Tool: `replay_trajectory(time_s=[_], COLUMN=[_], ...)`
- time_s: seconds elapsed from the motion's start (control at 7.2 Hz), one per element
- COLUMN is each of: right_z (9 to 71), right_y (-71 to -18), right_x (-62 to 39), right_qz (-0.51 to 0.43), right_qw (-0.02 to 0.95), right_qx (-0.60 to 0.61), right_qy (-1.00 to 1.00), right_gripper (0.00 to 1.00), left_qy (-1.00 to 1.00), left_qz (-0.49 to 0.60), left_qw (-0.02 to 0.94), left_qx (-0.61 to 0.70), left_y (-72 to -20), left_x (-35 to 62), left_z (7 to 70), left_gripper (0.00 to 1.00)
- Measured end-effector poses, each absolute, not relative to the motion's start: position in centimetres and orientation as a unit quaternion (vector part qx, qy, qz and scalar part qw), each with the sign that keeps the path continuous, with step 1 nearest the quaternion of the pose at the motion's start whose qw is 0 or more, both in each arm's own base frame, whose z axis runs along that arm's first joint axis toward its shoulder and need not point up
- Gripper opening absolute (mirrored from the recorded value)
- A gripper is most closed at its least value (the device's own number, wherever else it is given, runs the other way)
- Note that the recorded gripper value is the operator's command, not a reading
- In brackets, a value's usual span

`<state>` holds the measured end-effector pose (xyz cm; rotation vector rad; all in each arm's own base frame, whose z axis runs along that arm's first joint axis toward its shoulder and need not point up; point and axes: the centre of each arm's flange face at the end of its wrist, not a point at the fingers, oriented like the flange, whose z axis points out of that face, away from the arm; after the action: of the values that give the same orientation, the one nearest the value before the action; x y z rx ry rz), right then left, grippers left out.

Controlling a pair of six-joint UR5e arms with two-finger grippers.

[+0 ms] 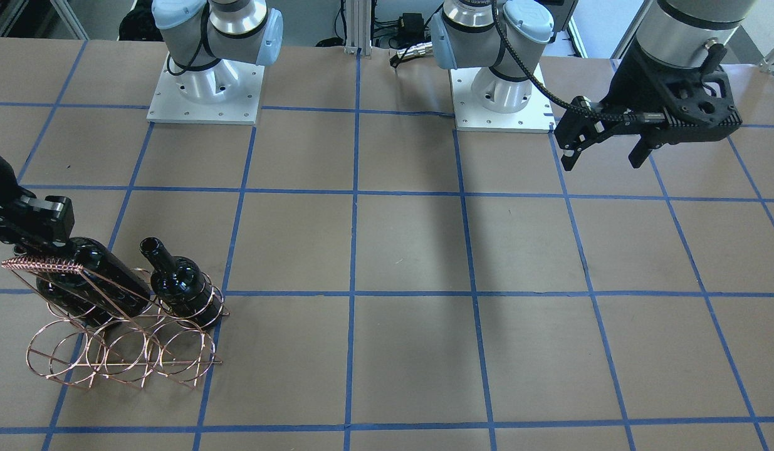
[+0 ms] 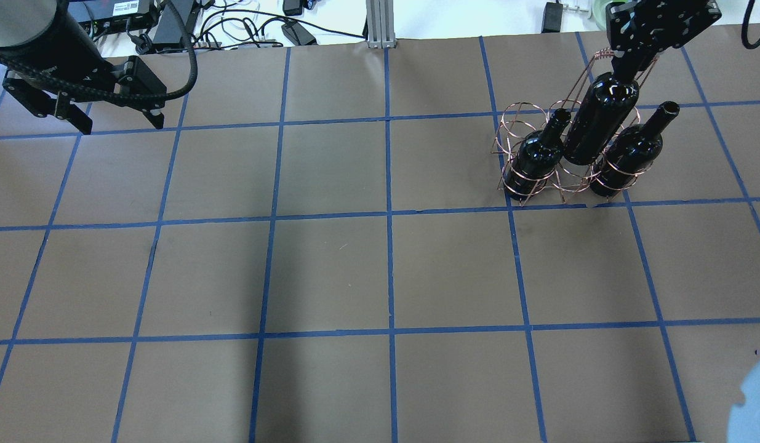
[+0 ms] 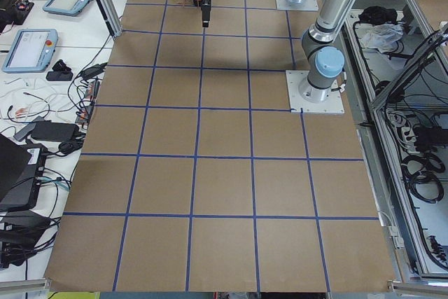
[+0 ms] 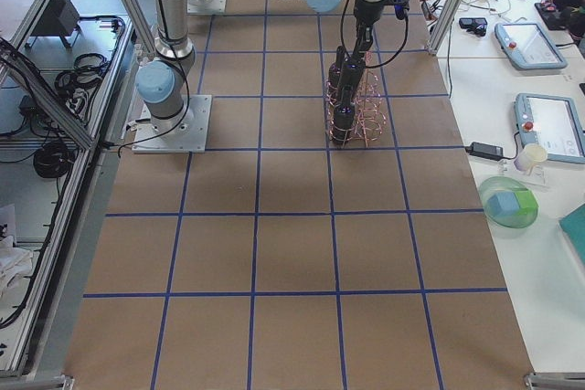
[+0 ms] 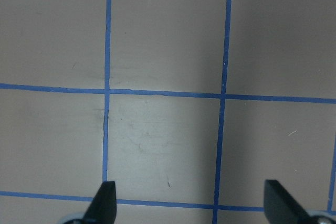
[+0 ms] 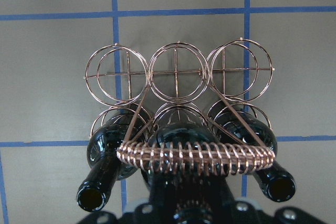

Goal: Place wine into wine basket
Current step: 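Lower the bottle with the right gripper into the empty rack slot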

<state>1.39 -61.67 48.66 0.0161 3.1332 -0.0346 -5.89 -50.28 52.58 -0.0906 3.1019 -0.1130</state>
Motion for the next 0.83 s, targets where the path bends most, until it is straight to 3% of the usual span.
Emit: replay_trajectory(time_s=[0.83], right_z=[43.8], right_y=[-62.0], right_x=[1.3], right_qz=[-0.018], right_qw=[0.006], right_qx=[0.002], right_qy=[1.000], right_gripper=[0.00], left_qy=[0.999], left_qz=[-0.036], left_qw=[0.018], left_qx=[-0.029], left_y=[-50.3], left_x=[-5.9], left_z=[52.6], left_gripper=[1.00])
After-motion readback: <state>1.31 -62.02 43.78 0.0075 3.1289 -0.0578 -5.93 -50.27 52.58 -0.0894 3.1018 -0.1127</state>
